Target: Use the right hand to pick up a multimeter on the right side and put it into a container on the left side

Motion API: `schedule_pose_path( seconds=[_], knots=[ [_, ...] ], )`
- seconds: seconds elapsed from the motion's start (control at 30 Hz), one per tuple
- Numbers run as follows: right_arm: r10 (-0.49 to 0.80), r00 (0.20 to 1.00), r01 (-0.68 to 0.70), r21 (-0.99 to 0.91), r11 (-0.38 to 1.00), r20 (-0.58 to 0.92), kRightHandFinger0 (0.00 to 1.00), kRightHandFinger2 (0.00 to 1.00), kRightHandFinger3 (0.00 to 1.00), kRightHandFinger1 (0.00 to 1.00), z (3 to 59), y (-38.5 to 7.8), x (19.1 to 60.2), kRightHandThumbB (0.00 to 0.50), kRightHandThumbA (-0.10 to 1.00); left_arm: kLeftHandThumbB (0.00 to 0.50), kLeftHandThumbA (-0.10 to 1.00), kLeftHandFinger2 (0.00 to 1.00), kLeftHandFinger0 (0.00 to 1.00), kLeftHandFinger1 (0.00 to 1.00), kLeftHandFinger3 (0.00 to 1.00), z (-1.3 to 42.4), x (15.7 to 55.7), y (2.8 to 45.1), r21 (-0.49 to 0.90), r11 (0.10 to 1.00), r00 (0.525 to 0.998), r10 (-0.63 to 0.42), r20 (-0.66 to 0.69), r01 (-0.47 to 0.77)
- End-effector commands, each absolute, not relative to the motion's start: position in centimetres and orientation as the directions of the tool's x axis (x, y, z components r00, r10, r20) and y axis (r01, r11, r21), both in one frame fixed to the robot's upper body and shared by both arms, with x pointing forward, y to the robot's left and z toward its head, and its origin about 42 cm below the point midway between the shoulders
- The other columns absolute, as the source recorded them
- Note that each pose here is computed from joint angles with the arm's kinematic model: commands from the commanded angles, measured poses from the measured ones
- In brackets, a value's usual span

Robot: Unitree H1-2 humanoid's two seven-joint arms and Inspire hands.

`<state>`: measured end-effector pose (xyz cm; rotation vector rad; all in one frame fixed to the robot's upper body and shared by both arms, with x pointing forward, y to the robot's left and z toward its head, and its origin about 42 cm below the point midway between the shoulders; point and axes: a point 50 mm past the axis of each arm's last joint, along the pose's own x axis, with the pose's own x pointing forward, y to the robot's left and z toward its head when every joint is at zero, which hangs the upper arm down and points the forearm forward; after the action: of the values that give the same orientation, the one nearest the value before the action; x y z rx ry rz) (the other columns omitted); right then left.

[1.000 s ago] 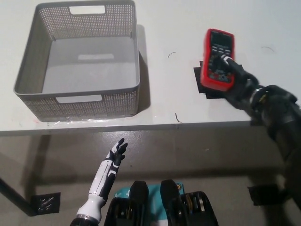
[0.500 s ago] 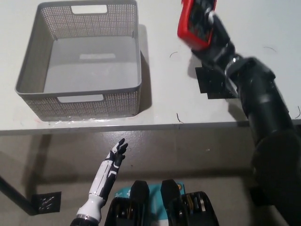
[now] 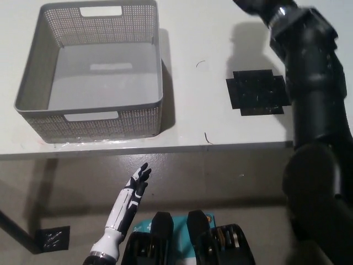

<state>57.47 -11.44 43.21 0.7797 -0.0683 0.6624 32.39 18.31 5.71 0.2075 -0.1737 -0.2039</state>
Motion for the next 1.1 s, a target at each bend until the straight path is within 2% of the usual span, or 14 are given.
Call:
schedule_pose_path(
  seconds=[0.0,0.03,0.07,0.13,0.2,0.5,0.57,0.67,0.8,0.87,0.97,1.0,1.03,1.07],
  knots=[
    [0.648,0.682,-0.731,0.293,0.616,0.339,0.00,0.78,0.92,0.44,53.4,-4.7,55.3,0.144,-0.10,0.411,1.00,1.00,1.00,1.00,1.00,6.8,32.6,18.3,0.243,0.951,0.944,-0.247,0.217,0.193],
    [0.652,0.689,-0.724,0.281,0.630,0.317,0.00,0.78,0.94,0.44,53.1,-4.0,55.4,0.135,-0.10,0.413,1.00,1.00,1.00,1.00,1.00,6.7,32.6,18.3,0.245,0.950,0.944,-0.249,0.215,0.194],
    [0.656,0.696,-0.718,0.266,0.644,0.292,0.05,0.92,1.00,0.53,52.8,-3.3,55.4,0.127,-0.10,0.416,1.00,1.00,1.00,1.00,1.00,6.7,32.6,18.2,0.247,0.949,0.944,-0.251,0.214,0.197],
    [0.666,0.703,-0.711,0.254,0.656,0.249,0.00,0.81,0.98,0.45,51.8,-1.7,55.6,0.140,-0.10,0.431,1.00,1.00,1.00,1.00,1.00,6.6,32.6,18.1,0.251,0.948,0.944,-0.251,0.213,0.196],
    [0.667,0.720,-0.694,0.213,0.687,0.193,0.00,0.78,0.91,0.43,50.5,0.2,55.6,0.151,-0.10,0.429,1.00,1.00,1.00,1.00,1.00,6.7,32.6,18.0,0.243,0.951,0.944,-0.247,0.217,0.193],
    [0.644,0.765,-0.642,-0.067,0.764,0.018,0.00,0.76,0.90,0.32,45.8,4.6,55.1,0.208,-0.10,0.438,1.00,1.00,1.00,1.00,1.00,7.1,32.8,17.9,0.262,0.943,0.937,-0.267,0.226,0.206],
    [0.636,0.772,-0.621,-0.219,0.752,-0.003,0.00,0.73,0.82,0.31,44.6,4.8,55.1,0.206,-0.10,0.429,1.00,1.00,1.00,1.00,1.00,7.2,32.8,17.9,0.267,0.942,0.936,-0.266,0.231,0.202],
    [0.608,0.793,-0.592,-0.260,0.763,-0.021,0.00,0.66,0.67,0.27,43.4,5.2,55.1,0.206,-0.10,0.427,1.00,1.00,1.00,1.00,1.00,7.3,32.9,17.8,0.270,0.941,0.934,-0.271,0.233,0.205],
    [0.573,0.818,-0.555,-0.333,0.762,-0.053,0.00,0.77,0.63,0.38,41.9,5.5,54.9,0.241,-0.10,0.436,1.00,1.00,1.00,1.00,1.00,7.3,32.9,17.8,0.267,0.940,0.933,-0.275,0.233,0.211],
    [0.549,0.834,-0.516,-0.420,0.747,-0.047,0.02,0.77,0.69,0.42,41.6,5.5,55.0,0.256,-0.10,0.436,1.00,1.00,1.00,1.00,1.00,7.5,32.9,17.7,0.264,0.940,0.932,-0.278,0.233,0.215],
    [0.513,0.859,-0.452,-0.485,0.749,-0.008,0.00,0.77,0.75,0.41,41.1,5.5,55.0,0.226,-0.10,0.437,1.00,1.00,1.00,1.00,1.00,7.5,32.9,17.7,0.267,0.939,0.929,-0.283,0.237,0.217],
    [0.488,0.872,-0.415,-0.487,0.768,0.027,0.09,0.92,0.81,0.54,41.0,5.5,55.0,0.262,-0.10,0.441,1.00,1.00,1.00,1.00,1.00,7.5,32.9,17.7,0.271,0.937,0.929,-0.285,0.236,0.219],
    [0.458,0.887,-0.369,-0.497,0.785,0.065,0.43,1.00,1.00,0.89,41.1,5.4,55.0,0.259,0.09,0.442,1.00,1.00,1.00,1.00,1.00,7.6,33.0,17.7,0.274,0.936,0.928,-0.288,0.235,0.221],
    [0.447,0.891,-0.352,-0.508,0.786,0.075,0.62,1.00,0.97,0.95,41.2,5.4,55.0,0.260,0.12,0.443,1.00,1.00,1.00,1.00,1.00,7.6,33.0,17.7,0.273,0.936,0.928,-0.288,0.235,0.222]
  ],
)
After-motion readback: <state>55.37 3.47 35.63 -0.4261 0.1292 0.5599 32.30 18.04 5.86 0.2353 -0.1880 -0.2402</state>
